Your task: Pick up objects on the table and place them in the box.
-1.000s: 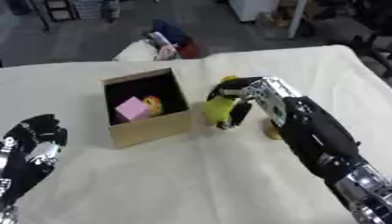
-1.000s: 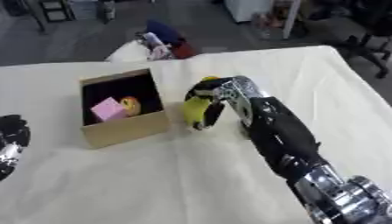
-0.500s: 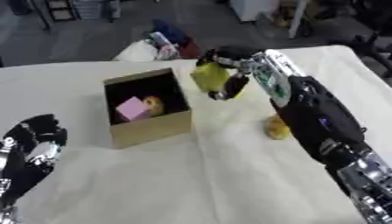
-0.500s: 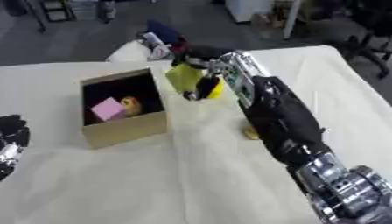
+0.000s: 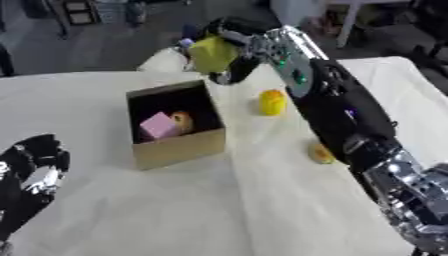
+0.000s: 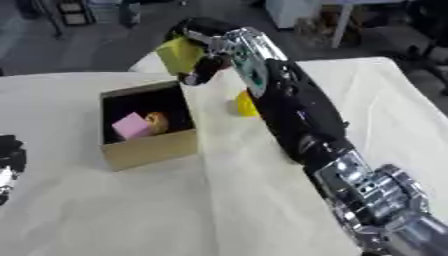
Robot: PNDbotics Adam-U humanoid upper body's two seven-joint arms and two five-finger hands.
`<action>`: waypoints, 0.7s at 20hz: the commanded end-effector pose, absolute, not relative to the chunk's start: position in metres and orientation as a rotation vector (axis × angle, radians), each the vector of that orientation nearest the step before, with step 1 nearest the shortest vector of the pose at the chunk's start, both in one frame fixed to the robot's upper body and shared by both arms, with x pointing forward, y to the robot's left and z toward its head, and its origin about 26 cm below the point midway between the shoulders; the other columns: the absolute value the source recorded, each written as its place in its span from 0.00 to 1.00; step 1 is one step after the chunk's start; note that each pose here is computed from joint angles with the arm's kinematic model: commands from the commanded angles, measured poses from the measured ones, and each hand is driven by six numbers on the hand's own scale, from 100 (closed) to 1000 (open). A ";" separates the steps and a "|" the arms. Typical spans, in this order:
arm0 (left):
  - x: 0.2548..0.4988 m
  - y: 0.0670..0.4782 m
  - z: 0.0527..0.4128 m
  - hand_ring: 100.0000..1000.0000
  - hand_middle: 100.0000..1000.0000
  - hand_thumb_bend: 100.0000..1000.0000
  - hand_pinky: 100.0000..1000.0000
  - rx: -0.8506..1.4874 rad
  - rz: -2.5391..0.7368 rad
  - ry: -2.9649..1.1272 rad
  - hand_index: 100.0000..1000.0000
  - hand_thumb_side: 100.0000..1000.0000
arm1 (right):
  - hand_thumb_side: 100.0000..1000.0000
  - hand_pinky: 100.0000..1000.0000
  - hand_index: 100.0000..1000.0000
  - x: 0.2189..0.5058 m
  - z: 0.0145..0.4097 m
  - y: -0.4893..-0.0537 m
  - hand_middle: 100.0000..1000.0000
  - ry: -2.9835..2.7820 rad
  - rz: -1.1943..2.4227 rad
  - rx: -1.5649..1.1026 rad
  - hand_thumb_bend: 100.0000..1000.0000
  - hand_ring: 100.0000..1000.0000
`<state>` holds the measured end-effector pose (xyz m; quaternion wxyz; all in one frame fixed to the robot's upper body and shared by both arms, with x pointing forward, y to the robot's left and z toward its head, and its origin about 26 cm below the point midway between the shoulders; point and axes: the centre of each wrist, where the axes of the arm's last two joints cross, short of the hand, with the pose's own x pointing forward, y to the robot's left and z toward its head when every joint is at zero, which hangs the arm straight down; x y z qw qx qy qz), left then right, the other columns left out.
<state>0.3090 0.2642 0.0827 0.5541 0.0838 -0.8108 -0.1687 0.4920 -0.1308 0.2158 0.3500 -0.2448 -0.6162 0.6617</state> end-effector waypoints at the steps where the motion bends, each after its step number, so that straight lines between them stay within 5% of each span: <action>1: 0.312 0.261 0.093 0.70 0.64 0.26 0.72 0.188 -0.416 -1.951 0.76 0.38 | 0.30 0.74 0.98 0.493 0.208 -0.113 0.78 -1.535 1.784 -0.590 0.15 0.78; 5: 0.312 0.261 0.093 0.70 0.64 0.26 0.72 0.184 -0.417 -1.952 0.76 0.38 | 0.45 0.86 1.00 0.488 0.191 -0.096 1.00 -1.390 1.960 -0.579 0.31 0.93; 10: 0.311 0.263 0.091 0.70 0.64 0.26 0.72 0.191 -0.418 -1.946 0.76 0.38 | 0.46 0.89 1.00 0.486 0.209 -0.100 1.00 -1.369 2.051 -0.635 0.31 0.96; 14: 0.310 0.264 0.090 0.70 0.64 0.26 0.72 0.198 -0.415 -1.941 0.76 0.38 | 0.38 0.87 1.00 0.486 0.237 -0.125 1.00 -1.475 1.945 -0.648 0.27 0.93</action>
